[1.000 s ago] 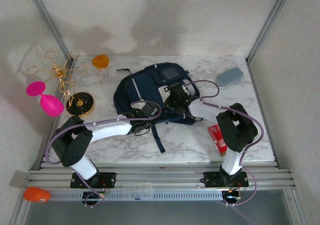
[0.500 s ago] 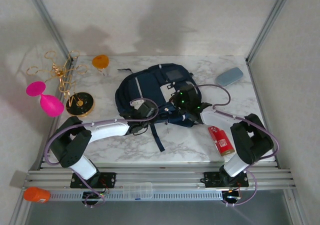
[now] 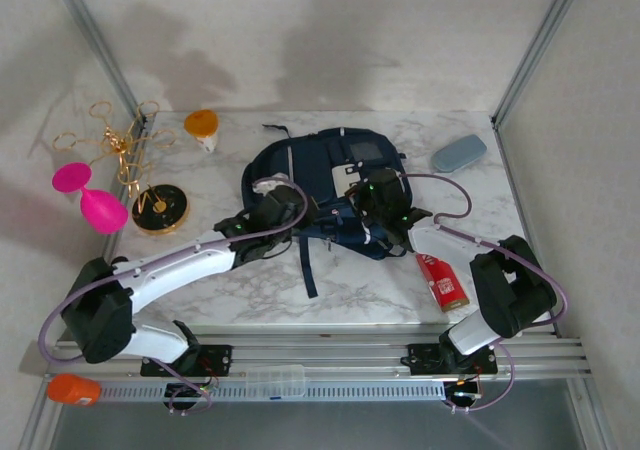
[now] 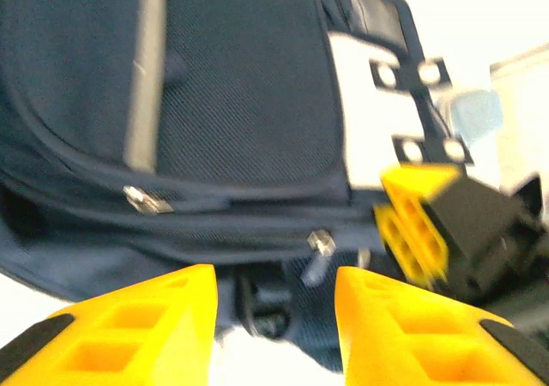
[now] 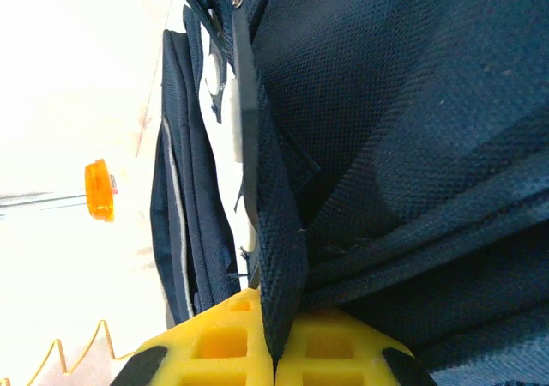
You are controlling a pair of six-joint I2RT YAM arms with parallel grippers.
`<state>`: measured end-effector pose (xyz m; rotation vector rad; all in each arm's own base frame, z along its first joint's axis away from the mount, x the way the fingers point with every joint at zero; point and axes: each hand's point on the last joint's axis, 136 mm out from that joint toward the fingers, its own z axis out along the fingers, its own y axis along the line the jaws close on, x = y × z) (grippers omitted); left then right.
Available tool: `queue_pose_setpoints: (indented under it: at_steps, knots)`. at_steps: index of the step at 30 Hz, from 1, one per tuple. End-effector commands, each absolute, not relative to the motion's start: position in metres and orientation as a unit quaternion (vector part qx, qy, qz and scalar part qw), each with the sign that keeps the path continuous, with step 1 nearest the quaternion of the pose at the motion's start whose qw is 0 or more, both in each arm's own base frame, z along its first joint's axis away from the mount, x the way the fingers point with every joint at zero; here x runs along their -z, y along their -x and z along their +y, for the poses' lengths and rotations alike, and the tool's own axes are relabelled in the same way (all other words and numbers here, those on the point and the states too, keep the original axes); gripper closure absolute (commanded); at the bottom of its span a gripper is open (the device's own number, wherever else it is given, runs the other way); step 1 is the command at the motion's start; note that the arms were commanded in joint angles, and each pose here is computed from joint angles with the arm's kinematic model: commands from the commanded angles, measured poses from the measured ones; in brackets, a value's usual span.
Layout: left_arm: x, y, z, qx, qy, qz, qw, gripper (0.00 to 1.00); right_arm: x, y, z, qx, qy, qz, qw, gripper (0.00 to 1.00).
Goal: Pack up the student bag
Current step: Unzip the student bag at the center of the table.
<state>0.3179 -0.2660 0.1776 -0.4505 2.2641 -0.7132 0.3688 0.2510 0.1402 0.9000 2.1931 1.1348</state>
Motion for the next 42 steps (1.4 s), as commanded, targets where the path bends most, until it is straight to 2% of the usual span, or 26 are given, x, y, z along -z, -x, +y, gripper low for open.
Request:
queue_pose_setpoints:
  at_steps: [1,8,16,22,27,31,33,42]
  knots:
    - [-0.155,-0.303,-0.291,0.233,0.171,0.908,0.302,0.62,-0.212,-0.380,0.260,-0.506,-0.318,0.743,0.301,1.00]
    - [-0.130,-0.313,-0.335,0.175,0.144,0.931,0.286,0.62,-0.214,-0.377,0.259,-0.512,-0.323,0.738,0.297,1.00]
    - [-0.104,-0.338,-0.327,0.150,0.180,0.924,0.303,0.65,-0.215,-0.378,0.261,-0.523,-0.328,0.732,0.289,1.00]
    - [-0.098,-0.351,-0.299,0.128,0.207,0.912,0.331,0.73,-0.219,-0.381,0.260,-0.523,-0.327,0.730,0.296,1.00]
    - [-0.119,-0.347,-0.291,0.158,0.188,0.904,0.349,0.79,-0.220,-0.381,0.260,-0.521,-0.324,0.730,0.301,1.00]
    - [-0.130,-0.345,-0.297,0.167,0.148,0.912,0.344,0.78,-0.222,-0.383,0.261,-0.521,-0.322,0.730,0.303,1.00]
    - [-0.129,-0.349,-0.303,0.159,0.129,0.916,0.344,0.73,-0.220,-0.384,0.261,-0.520,-0.322,0.732,0.301,1.00]
    - [-0.111,-0.364,-0.320,0.130,0.087,0.927,0.342,0.69,-0.216,-0.383,0.263,-0.521,-0.325,0.732,0.297,1.00]
